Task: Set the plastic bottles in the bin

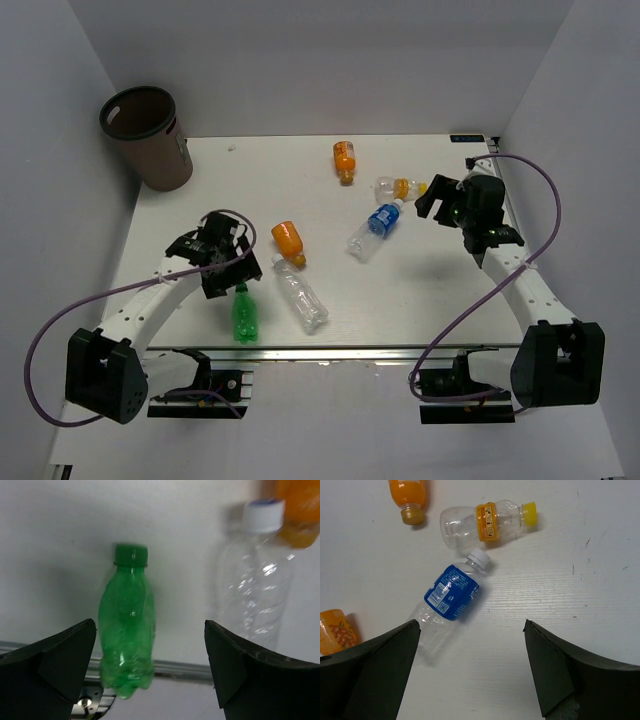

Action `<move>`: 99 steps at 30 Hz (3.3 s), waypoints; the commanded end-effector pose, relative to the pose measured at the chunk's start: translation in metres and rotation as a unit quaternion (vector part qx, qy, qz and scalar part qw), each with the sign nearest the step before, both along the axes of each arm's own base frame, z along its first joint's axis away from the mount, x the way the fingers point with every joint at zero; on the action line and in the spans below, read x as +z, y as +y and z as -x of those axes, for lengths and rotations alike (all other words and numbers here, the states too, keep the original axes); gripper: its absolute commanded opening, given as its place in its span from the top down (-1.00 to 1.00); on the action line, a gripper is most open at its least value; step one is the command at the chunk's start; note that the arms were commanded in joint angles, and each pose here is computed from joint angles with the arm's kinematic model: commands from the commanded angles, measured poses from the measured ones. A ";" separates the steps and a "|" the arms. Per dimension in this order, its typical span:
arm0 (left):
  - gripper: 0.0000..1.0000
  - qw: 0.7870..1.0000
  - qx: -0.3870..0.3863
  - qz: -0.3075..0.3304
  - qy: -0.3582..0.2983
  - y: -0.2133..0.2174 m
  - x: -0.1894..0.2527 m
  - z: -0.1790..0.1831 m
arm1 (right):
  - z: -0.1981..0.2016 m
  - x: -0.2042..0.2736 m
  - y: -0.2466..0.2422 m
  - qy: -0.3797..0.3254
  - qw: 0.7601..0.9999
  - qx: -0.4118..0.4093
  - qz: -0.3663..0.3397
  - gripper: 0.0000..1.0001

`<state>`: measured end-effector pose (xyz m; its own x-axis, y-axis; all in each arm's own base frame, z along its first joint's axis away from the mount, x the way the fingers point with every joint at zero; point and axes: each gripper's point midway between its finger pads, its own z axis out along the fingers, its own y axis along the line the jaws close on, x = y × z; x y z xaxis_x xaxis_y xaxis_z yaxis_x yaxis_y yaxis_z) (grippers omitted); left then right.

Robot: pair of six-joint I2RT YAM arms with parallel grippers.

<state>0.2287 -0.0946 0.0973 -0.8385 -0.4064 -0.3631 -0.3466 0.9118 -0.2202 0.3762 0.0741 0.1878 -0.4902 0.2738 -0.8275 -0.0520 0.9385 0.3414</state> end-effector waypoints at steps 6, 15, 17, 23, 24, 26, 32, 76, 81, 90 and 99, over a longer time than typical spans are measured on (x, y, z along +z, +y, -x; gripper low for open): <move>-0.96 0.989 -0.057 -0.064 0.118 0.015 -0.033 0.066 | -0.005 0.006 0.004 -0.001 1.000 0.019 0.003 -0.79; -0.65 0.995 -0.023 0.016 0.091 -0.016 -0.072 0.054 | -0.006 0.000 -0.002 0.004 1.000 0.002 0.013 -0.79; -0.26 0.997 -0.017 0.027 0.068 -0.024 -0.066 0.037 | -0.007 0.000 -0.004 0.004 1.000 -0.004 0.015 -0.79; 0.54 0.993 0.055 -0.067 -0.084 0.006 0.037 -0.038 | -0.006 0.004 -0.004 -0.009 1.000 0.009 0.028 -0.79; 0.53 0.987 0.074 -0.083 -0.116 0.014 0.057 -0.050 | -0.008 0.007 -0.005 -0.017 0.999 0.009 0.030 -0.79; 0.48 0.963 0.134 -0.113 -0.206 0.031 0.116 -0.083 | -0.006 0.008 -0.003 -0.026 0.999 0.018 0.036 -0.79; 0.36 0.922 0.155 -0.061 -0.350 0.032 0.223 -0.186 | -0.008 0.020 0.011 -0.062 0.995 0.070 0.035 -0.79; -0.96 0.982 0.027 -0.034 -0.184 -0.051 0.048 -0.170 | -0.003 0.005 0.028 -0.047 0.993 0.106 0.000 -0.79; -0.96 0.992 -0.032 -0.025 -0.120 -0.093 -0.011 -0.145 | -0.002 -0.002 0.033 -0.037 0.993 0.115 -0.009 -0.79; -0.92 0.994 -0.032 -0.020 -0.102 -0.110 -0.044 -0.153 | -0.004 -0.006 0.032 -0.033 0.993 0.111 -0.007 -0.79; 0.07 0.983 -0.012 -0.044 -0.176 -0.109 0.019 -0.193 | -0.005 -0.011 0.033 -0.025 0.993 0.116 -0.009 -0.79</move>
